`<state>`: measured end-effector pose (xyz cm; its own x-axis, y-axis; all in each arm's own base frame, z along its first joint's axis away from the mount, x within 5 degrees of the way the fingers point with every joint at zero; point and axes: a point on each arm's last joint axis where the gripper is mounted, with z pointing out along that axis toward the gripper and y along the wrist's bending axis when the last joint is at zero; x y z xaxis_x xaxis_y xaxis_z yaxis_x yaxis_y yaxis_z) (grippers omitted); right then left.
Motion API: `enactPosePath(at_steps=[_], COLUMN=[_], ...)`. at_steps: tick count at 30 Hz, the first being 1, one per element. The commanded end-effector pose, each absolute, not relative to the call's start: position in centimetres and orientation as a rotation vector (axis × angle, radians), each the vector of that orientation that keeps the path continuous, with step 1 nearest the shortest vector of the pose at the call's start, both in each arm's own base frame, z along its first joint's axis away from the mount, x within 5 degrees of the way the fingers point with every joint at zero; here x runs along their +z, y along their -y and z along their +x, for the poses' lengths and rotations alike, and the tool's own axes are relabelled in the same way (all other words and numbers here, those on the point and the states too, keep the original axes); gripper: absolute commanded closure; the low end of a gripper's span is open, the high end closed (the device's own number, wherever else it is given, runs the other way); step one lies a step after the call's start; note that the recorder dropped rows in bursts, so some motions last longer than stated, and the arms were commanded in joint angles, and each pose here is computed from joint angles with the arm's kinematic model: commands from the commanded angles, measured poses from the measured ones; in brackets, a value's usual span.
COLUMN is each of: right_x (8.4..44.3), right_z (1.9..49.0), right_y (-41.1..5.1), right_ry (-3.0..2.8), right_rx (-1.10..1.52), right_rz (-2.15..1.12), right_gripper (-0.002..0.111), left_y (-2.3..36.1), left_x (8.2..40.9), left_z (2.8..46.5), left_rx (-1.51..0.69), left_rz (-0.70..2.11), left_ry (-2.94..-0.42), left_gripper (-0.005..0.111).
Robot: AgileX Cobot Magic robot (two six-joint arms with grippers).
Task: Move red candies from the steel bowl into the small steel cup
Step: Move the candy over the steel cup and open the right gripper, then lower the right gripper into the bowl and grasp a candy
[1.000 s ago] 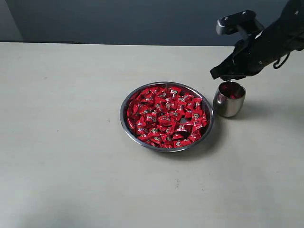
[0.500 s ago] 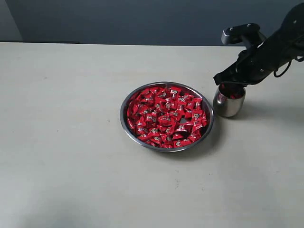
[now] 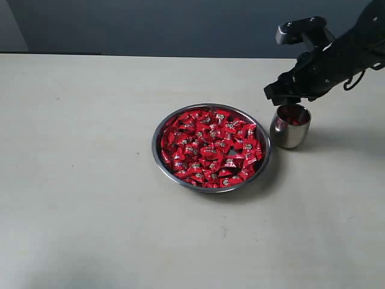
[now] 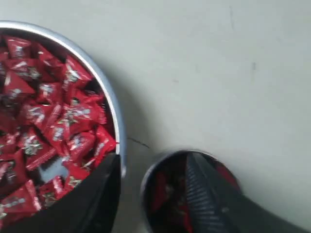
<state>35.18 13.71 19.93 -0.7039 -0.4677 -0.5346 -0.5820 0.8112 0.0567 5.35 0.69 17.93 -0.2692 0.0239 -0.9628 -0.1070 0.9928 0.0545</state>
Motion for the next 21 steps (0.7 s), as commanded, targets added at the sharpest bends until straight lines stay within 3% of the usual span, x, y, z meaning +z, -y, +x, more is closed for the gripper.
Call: enactPosePath(at_steps=[1, 7, 15, 21], right_x=[20.2, 18.6, 15.6, 14.3], right_z=[33.8, 32.7, 33.3, 34.1], right_y=[-17.0, -20.3, -21.3, -21.7], right_ry=[-2.405, -2.351, -2.345, -2.337], right_rx=[0.318, 0.307, 0.261, 0.241], right_rz=[-0.96, -1.103, -1.127, -1.108], right_gripper=[0.066, 0.066, 0.066, 0.052], left_y=[-0.7, -0.7, -0.7, -0.7], left_x=[18.3, 18.3, 18.3, 18.3], left_z=[5.3, 5.3, 5.3, 5.3], left_rx=[0.124, 0.124, 0.124, 0.124], left_rz=[-0.055, -0.055, -0.055, -0.055], left_ry=[-1.822, -1.822, -1.822, -1.822], left_gripper=[0.106, 0.106, 0.106, 0.106])
